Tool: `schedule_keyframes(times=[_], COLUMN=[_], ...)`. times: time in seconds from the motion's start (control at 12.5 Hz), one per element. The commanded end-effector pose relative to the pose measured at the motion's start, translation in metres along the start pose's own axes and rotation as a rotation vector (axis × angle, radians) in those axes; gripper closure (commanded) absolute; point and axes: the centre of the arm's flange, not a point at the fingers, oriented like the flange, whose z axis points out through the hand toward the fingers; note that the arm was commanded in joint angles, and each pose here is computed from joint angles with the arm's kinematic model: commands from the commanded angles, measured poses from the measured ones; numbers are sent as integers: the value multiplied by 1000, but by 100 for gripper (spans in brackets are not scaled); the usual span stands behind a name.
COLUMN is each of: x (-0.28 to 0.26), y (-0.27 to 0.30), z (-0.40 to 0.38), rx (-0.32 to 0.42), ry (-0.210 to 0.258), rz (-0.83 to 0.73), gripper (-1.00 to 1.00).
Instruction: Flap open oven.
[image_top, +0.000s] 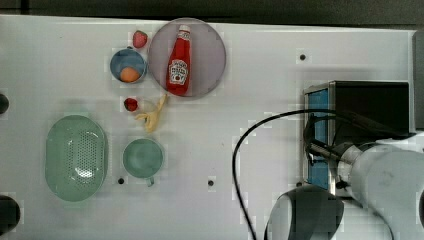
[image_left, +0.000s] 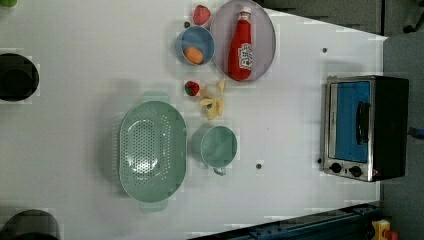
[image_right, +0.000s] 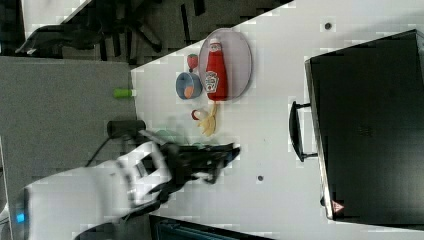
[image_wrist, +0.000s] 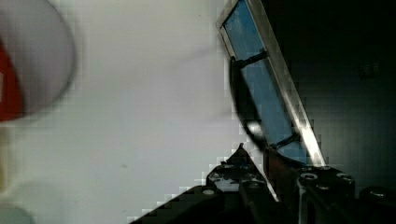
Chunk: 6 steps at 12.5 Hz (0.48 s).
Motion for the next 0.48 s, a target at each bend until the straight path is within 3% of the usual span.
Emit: schedule_keyframes(times=[0.08, 0.32, 0.48], x=[4, 17, 22], y=[23, 40, 45], z=[56, 90, 114], rx=[-19, -49, -63], ry=[-40, -15, -31], rz=[-228, -329, -323], gripper=[65, 65, 65])
